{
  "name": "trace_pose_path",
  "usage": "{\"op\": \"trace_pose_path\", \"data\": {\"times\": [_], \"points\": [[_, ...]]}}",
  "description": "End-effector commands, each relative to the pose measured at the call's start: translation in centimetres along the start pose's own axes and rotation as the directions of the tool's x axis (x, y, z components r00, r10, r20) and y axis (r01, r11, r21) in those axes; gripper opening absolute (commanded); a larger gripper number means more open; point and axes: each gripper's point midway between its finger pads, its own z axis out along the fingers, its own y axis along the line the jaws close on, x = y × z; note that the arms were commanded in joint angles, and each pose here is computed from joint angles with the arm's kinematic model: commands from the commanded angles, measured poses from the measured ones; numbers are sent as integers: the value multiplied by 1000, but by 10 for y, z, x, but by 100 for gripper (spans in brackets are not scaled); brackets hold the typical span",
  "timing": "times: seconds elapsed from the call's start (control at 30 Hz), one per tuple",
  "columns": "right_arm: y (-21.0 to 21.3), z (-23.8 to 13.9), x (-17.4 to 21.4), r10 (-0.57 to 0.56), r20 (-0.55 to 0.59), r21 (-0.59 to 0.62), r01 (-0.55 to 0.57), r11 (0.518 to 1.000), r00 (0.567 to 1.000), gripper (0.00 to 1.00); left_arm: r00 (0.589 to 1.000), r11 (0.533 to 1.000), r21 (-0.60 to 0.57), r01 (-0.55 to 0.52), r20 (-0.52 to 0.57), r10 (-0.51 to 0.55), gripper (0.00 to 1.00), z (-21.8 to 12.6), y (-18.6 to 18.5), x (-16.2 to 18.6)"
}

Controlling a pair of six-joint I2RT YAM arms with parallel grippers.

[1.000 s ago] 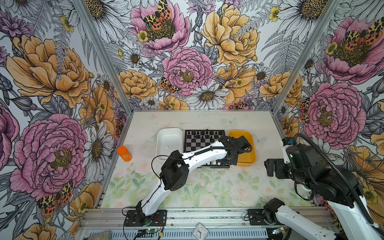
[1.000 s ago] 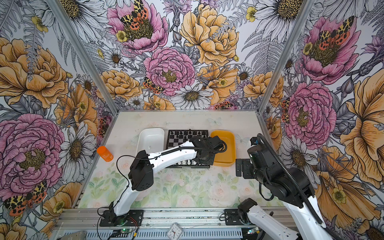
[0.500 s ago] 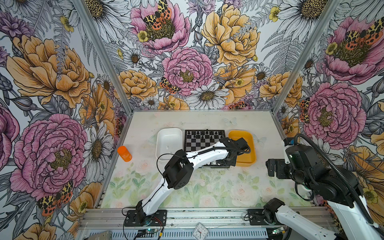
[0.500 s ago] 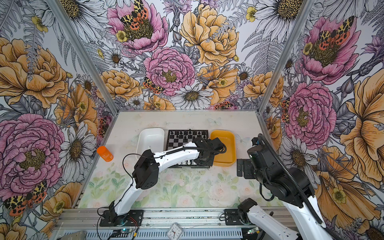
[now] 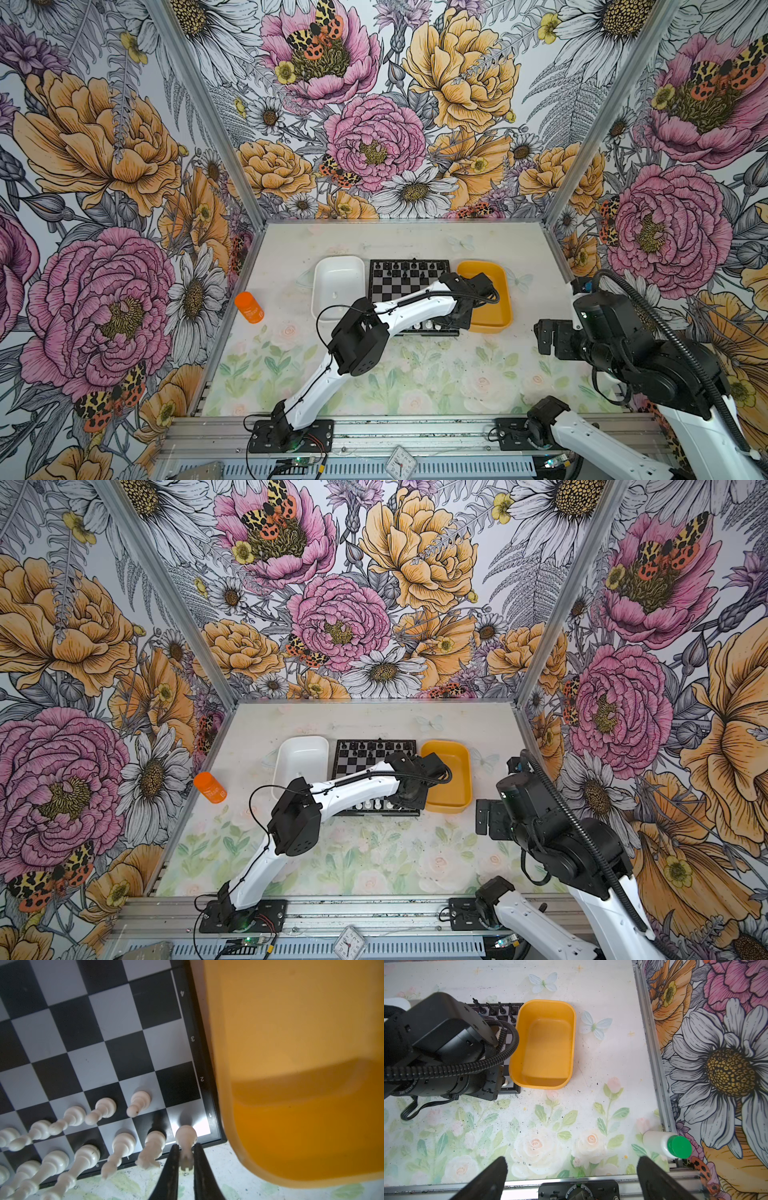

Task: Set up the chess pieces on the board
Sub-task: 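Lower the white pawn onto the empty square at the board's near corner, then open the left gripper and move it to the white tray while the right arm rises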

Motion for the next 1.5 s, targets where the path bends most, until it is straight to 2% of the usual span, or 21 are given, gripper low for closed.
{"op": "trace_pose_path", "data": {"times": [0.0, 0.2, 0.5, 0.6, 0.77, 0.97, 1.07, 1.13, 1.27, 1.37, 1.47], "points": [[-7, -4, -3, 26, 22, 23, -26, 999, 999, 100, 1000, 1000, 3, -11, 4, 11, 15, 5, -1, -6], [-7, -4, -4, 23, 25, 28, -24, 999, 999, 100, 1000, 1000, 10, -12, -4, 12, 16, 8, -1, -7], [-7, -3, -6, 14, 22, 38, -15, 999, 1000, 100, 1000, 999, 36, -12, 29, 11, 39, -6, -5, -19], [-6, -2, -8, 11, 25, 37, -12, 999, 1000, 100, 998, 999, 53, 0, 66, -3, 39, -23, -2, -31], [1, 2, -17, -2, 31, 30, 1, 1000, 1000, 100, 984, 995, 88, 50, 164, -64, 39, -74, 18, -60], [30, 18, -43, -20, 42, -43, 22, 999, 999, 100, 935, 984, 32, 173, 309, -174, 44, -143, 98, -86], [52, 33, -58, -36, 39, -92, 39, 995, 999, 100, 913, 965, -43, 258, 338, -229, 45, -156, 157, -80], [67, 44, -69, -44, 36, -123, 48, 991, 998, 100, 897, 940, -84, 331, 338, -286, 45, -160, 202, -67], [102, 67, -94, -55, 29, -190, 60, 980, 998, 100, 875, 878, -171, 448, 284, -391, 46, -142, 277, -33], [126, 83, -111, -67, 20, -226, 70, 972, 998, 100, 867, 853, -199, 483, 248, -433, 45, -128, 309, -18], [149, 98, -127, -89, 14, -244, 90, 966, 996, 100, 856, 836, -206, 509, 222, -466, 38, -112, 333, -12]]}}
